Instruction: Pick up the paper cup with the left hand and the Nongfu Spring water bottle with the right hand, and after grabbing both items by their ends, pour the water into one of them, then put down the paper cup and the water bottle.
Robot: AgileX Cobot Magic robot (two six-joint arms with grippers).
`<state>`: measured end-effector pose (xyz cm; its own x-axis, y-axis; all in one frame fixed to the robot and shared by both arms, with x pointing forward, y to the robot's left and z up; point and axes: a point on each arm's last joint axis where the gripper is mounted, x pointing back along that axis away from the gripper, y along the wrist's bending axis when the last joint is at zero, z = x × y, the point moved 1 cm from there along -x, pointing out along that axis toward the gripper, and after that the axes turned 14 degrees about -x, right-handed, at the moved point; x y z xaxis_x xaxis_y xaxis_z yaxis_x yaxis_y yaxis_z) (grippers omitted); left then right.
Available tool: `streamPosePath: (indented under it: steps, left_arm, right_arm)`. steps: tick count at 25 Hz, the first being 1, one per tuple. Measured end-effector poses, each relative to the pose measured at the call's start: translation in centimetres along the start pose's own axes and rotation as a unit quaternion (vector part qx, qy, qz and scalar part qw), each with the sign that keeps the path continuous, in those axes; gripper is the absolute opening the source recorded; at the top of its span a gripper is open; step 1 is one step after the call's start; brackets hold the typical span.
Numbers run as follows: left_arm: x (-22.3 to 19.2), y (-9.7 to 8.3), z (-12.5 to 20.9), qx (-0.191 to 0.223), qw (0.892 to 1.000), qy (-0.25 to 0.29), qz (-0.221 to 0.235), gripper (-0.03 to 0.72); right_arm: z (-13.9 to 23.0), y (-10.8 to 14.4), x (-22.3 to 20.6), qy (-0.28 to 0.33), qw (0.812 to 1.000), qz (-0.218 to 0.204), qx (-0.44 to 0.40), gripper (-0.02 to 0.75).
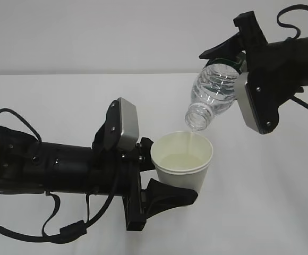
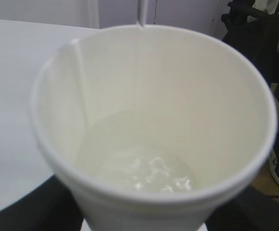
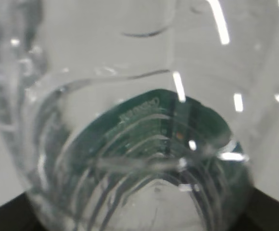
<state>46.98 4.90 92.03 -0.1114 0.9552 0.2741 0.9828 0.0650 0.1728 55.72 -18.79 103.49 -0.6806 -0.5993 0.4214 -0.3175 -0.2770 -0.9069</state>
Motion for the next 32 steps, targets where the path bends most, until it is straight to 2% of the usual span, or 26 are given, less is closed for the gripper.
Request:
streamPosePath:
  steps: [32]
  left_arm:
    - [0.00, 0.00, 0.02, 0.000, 1.000, 0.001, 0.000, 0.481]
  right_arm:
    - [0.00, 0.00, 0.00, 0.000, 1.000, 0.000, 0.002, 0.491]
